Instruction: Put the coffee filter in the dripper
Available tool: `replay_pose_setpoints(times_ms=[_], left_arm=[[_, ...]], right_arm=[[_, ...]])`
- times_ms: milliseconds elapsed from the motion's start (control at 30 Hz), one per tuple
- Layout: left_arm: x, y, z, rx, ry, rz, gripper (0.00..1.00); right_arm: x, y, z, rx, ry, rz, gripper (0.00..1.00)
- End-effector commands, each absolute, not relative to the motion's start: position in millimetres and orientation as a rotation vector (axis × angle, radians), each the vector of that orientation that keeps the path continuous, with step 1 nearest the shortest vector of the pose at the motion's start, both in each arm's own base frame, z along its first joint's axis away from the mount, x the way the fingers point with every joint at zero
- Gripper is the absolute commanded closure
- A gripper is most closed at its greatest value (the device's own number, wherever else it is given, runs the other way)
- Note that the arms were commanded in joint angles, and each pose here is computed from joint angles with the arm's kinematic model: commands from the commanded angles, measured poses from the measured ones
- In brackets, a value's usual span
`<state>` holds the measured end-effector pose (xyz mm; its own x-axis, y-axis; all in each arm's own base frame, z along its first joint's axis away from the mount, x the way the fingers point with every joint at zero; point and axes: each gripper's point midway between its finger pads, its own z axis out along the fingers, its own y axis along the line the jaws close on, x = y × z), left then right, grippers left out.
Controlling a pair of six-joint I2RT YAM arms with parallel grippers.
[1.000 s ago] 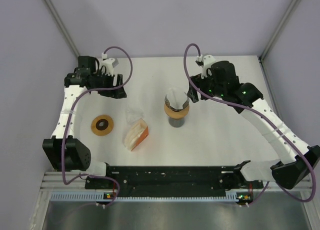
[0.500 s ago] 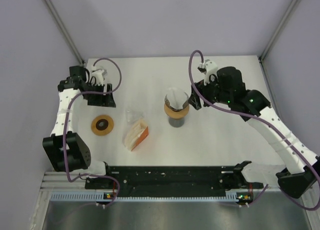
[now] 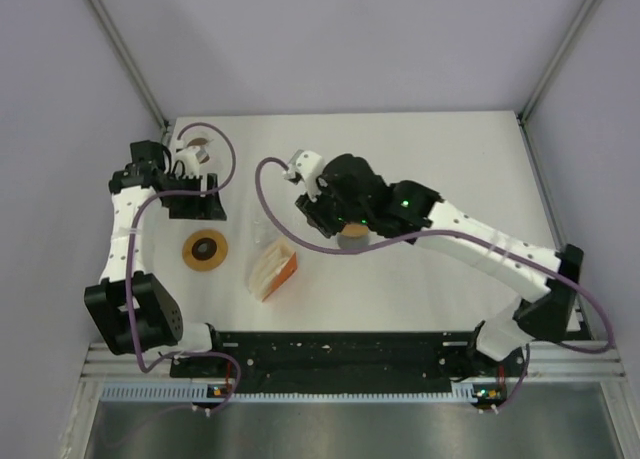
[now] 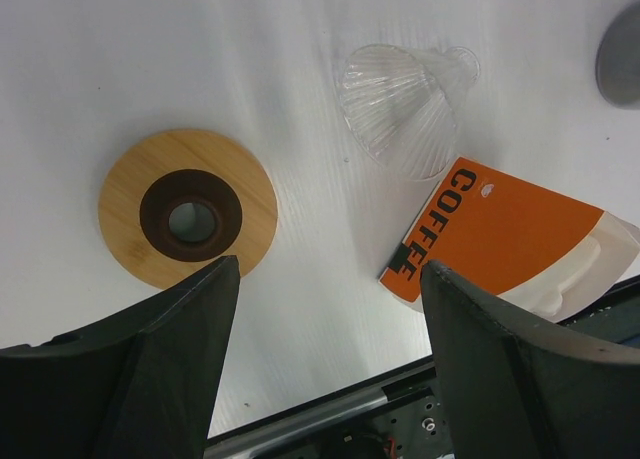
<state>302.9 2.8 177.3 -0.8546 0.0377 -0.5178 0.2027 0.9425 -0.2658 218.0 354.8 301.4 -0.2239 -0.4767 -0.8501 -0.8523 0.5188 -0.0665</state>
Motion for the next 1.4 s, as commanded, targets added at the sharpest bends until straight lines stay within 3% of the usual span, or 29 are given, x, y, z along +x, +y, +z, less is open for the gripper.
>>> replay_pose_setpoints(times_ms=[0, 233, 300, 667, 1367], left_arm=[[305.4, 4.8, 188.3, 0.169, 2.498, -0.421, 0.21], [304.4, 5.5, 186.7, 0.143, 2.493, -0.448, 0.21], [304.2, 5.4, 187.6, 0.142, 2.487, -0.451, 0.21], [302.8, 6.7, 184.4, 0.127, 2.486, -0.475, 0.21], [303.6, 3.9, 182.0, 0.110, 2.485, -0.544, 0.21]], right_arm=[[240.9, 367.2, 254.9, -1.192, 1.932, 0.289, 0.66], [270.6, 365.1, 194.3, -1.260, 1.998, -0.086, 0.97], [272.6, 365.9, 181.3, -1.292, 2.008, -0.120, 1.00], [275.8, 368.7, 114.7, -1.439, 2.059, -0.234, 1.00], [297.4, 352.0, 79.7, -1.463, 2.065, -0.435, 1.00]])
